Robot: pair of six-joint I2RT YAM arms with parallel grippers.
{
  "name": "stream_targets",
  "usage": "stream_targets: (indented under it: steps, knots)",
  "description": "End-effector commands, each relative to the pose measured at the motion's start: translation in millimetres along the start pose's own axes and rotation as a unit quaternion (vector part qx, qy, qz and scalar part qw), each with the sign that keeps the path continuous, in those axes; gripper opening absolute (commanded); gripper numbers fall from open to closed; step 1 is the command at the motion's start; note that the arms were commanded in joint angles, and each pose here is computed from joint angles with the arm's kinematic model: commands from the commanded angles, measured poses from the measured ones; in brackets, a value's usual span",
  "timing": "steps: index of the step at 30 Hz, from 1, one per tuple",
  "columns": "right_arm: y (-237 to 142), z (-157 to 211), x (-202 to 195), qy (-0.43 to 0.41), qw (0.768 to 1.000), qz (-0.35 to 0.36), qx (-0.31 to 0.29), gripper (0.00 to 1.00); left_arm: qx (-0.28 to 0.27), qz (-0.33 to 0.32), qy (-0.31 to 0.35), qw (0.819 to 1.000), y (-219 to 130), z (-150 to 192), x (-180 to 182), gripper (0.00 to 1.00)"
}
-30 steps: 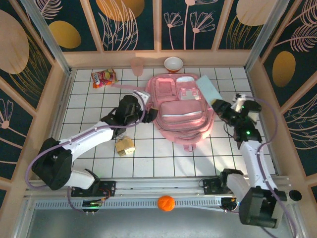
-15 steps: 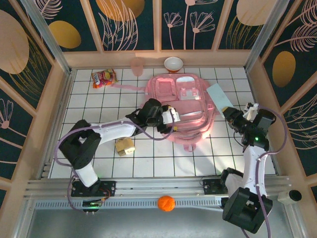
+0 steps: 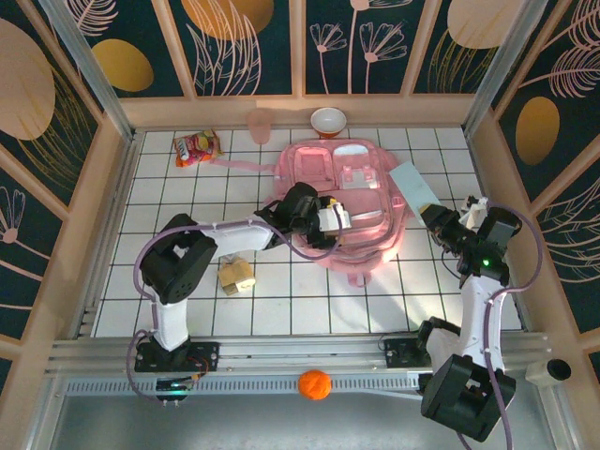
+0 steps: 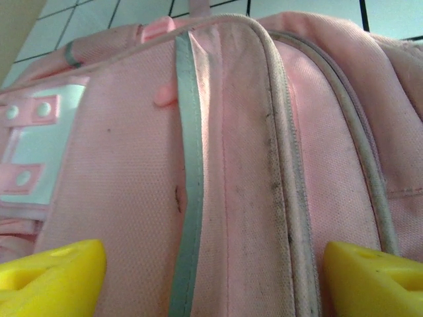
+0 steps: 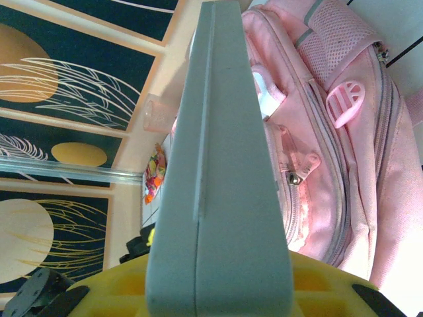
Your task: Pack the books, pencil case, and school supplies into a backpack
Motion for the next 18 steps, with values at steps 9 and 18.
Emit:
stream_targets:
  steps: [9,18]
  knots:
    - [-3.7,5.3,2.1,-0.016,1.000,-0.010,0.002,0.17,-0.010,-0.017,-0.043,0.999,-13.3,-11.4,5.5,0.11]
    - [-2.9,6.9,6.3,-0.016,1.000,-0.025,0.008,0.16,-0.005,-0.068,-0.190,0.979,-72.3,0.7,-11.2,0.00]
Point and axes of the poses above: each hand's point on the last joint's axis, 136 mm out from that joint toward the fingers, its own y axis out along the fingers, its own x axis along the line the jaws close on, z = x × y, the point moved 3 cm from there along -y, back along the fingers, and after that the axes turned 5 degrees about y, right-handed, at the moved point
